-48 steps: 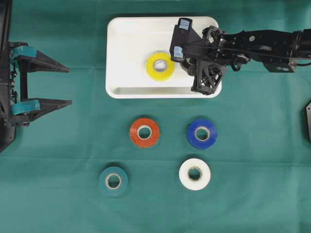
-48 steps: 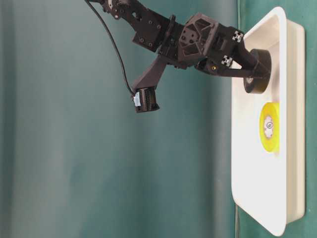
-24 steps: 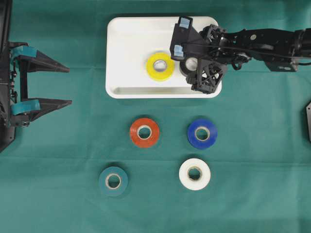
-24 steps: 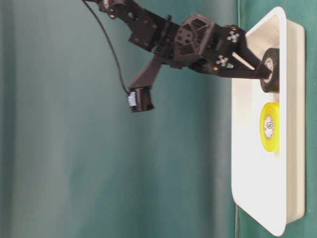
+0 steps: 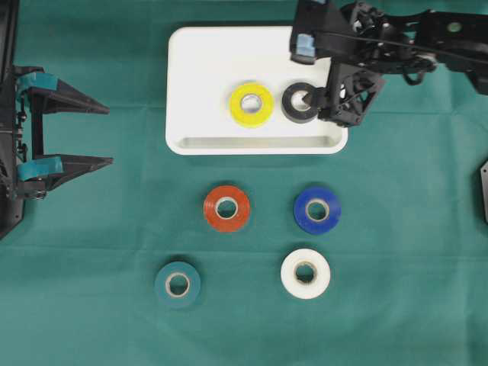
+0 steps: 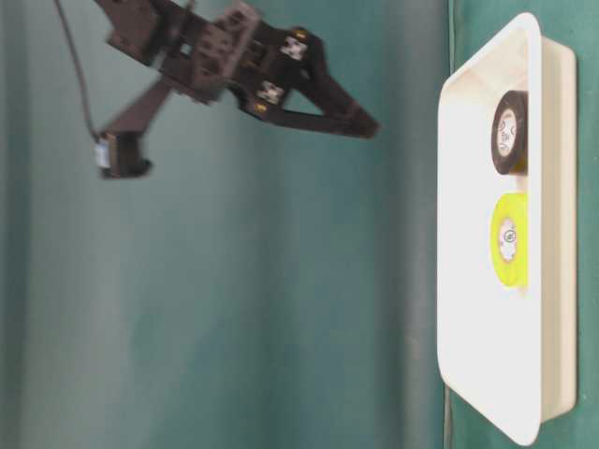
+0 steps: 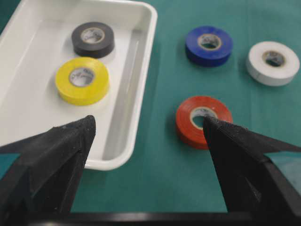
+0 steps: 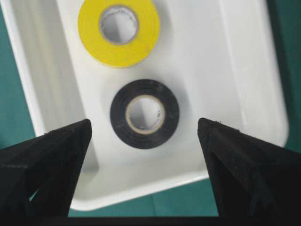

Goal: Pick up the tape from a random location and place it into the white case.

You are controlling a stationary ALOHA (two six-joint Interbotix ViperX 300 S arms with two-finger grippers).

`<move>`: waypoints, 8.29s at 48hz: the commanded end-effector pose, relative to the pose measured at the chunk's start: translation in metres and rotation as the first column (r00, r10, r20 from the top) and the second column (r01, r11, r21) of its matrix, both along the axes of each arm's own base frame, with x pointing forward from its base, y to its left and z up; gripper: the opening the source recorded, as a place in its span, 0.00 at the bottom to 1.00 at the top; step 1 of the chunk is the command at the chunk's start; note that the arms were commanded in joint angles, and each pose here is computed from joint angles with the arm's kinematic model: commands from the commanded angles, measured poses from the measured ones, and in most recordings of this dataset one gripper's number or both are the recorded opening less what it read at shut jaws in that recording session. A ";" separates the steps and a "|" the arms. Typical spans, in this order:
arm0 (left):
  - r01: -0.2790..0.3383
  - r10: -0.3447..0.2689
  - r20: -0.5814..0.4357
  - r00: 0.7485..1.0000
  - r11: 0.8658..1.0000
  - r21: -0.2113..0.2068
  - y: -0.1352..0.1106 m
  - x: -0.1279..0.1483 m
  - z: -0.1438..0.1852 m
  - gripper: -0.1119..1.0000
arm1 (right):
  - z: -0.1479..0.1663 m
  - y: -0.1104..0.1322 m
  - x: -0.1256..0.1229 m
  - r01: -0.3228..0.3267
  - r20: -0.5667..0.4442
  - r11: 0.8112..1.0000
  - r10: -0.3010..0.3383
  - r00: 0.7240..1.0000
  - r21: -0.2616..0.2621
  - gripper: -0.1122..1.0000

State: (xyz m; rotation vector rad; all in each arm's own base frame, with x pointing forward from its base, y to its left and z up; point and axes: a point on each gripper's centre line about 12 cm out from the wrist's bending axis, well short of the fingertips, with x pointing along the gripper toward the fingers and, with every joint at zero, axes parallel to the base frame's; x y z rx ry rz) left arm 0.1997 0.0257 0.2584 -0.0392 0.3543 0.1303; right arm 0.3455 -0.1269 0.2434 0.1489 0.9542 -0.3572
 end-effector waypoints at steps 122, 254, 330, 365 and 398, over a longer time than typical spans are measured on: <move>0.037 -0.037 0.006 0.999 0.999 -0.001 -0.007 0.002 0.002 0.96 | -0.015 0.108 -0.147 -0.180 0.557 0.982 0.180 0.811 -0.056 0.85; 0.103 -0.108 -0.300 0.948 0.994 -0.033 -0.015 0.307 0.008 0.96 | -0.011 0.108 -0.145 -0.186 0.540 0.980 0.193 0.819 -0.069 0.85; 0.109 -0.121 -0.491 0.862 0.993 -0.053 -0.023 0.322 -0.011 0.96 | -0.013 0.108 -0.146 -0.185 0.526 0.980 0.192 0.828 -0.066 0.85; 0.089 -0.117 -0.576 0.809 0.993 -0.076 -0.023 0.342 -0.119 0.96 | -0.016 0.108 -0.145 -0.189 0.515 0.980 0.196 0.834 -0.067 0.85; 0.080 -0.114 -0.607 0.786 0.993 -0.084 -0.023 0.342 -0.143 0.95 | -0.018 0.108 -0.144 -0.190 0.510 0.980 0.197 0.837 -0.067 0.85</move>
